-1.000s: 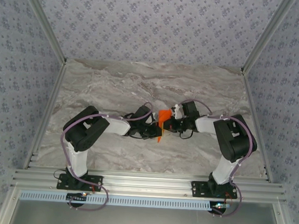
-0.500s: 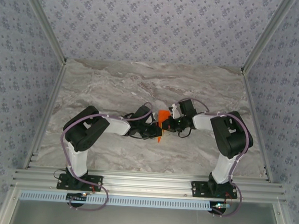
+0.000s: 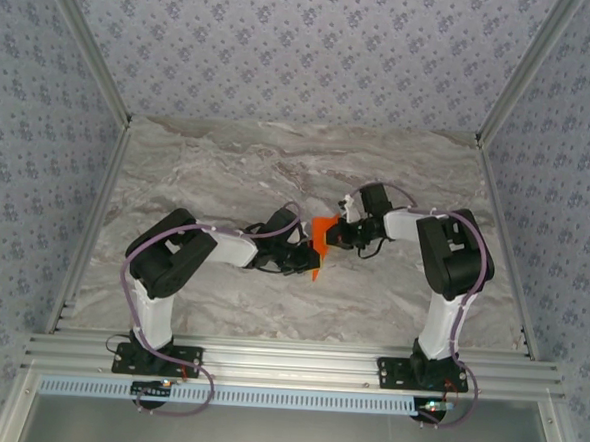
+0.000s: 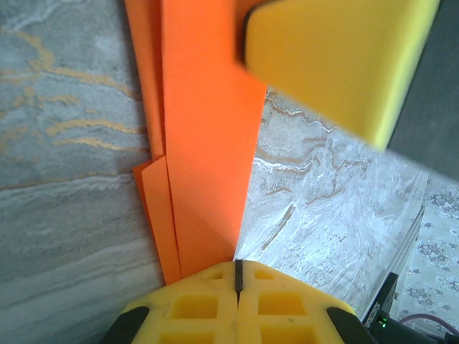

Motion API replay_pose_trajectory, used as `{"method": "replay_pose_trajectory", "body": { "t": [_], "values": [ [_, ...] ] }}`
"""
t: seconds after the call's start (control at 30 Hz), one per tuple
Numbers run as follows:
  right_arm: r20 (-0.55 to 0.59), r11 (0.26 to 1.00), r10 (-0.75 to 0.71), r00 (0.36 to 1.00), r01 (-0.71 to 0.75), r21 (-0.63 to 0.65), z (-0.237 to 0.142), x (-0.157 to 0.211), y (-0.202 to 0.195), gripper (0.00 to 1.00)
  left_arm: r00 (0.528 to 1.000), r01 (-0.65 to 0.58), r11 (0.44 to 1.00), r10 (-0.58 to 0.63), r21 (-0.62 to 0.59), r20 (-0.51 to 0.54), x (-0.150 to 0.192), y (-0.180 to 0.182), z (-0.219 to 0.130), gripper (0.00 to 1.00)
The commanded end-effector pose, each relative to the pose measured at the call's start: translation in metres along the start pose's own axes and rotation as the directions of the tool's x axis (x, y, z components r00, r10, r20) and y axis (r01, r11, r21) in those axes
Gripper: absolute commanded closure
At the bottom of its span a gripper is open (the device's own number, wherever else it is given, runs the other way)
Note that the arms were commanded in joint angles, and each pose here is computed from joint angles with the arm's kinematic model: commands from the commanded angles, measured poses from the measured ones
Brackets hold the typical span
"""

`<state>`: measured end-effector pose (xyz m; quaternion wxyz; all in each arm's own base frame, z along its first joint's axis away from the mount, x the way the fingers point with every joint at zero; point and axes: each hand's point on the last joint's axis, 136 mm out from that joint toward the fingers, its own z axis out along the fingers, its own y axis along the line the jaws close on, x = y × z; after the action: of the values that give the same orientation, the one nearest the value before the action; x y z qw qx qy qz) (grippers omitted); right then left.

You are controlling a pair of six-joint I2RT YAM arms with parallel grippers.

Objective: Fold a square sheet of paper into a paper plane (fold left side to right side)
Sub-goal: Fold the wing for the fifth time at the center of the table.

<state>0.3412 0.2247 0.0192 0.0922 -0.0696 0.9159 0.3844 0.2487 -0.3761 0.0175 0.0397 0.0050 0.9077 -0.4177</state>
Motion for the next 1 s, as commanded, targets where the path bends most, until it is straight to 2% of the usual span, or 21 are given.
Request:
{"method": "replay_pose_trajectory", "body": {
  "t": [0.0,0.47,0.53,0.97],
  "values": [
    [0.042,0.994,-0.016,0.999,0.011,0.112,-0.005,-0.019,-0.032,1.0,0.977,0.121,0.958,-0.161,-0.259,-0.139,0.055,0.084,0.01,1.0],
    [0.068,0.99,0.016,0.998,-0.025,0.139,-0.015,-0.053,-0.055,1.0,0.977,0.122,0.959,-0.161,-0.255,-0.14,0.056,0.084,0.01,1.0],
    [0.088,0.99,0.002,0.996,-0.015,0.14,-0.019,-0.068,-0.054,1.0,0.977,0.123,0.959,-0.162,-0.255,-0.14,0.056,0.084,0.01,1.0],
    [0.118,0.986,0.043,0.992,-0.062,0.156,-0.029,-0.092,-0.08,1.0,0.979,0.117,0.963,-0.153,-0.242,-0.136,0.055,0.08,0.01,1.0]
  ]
}}
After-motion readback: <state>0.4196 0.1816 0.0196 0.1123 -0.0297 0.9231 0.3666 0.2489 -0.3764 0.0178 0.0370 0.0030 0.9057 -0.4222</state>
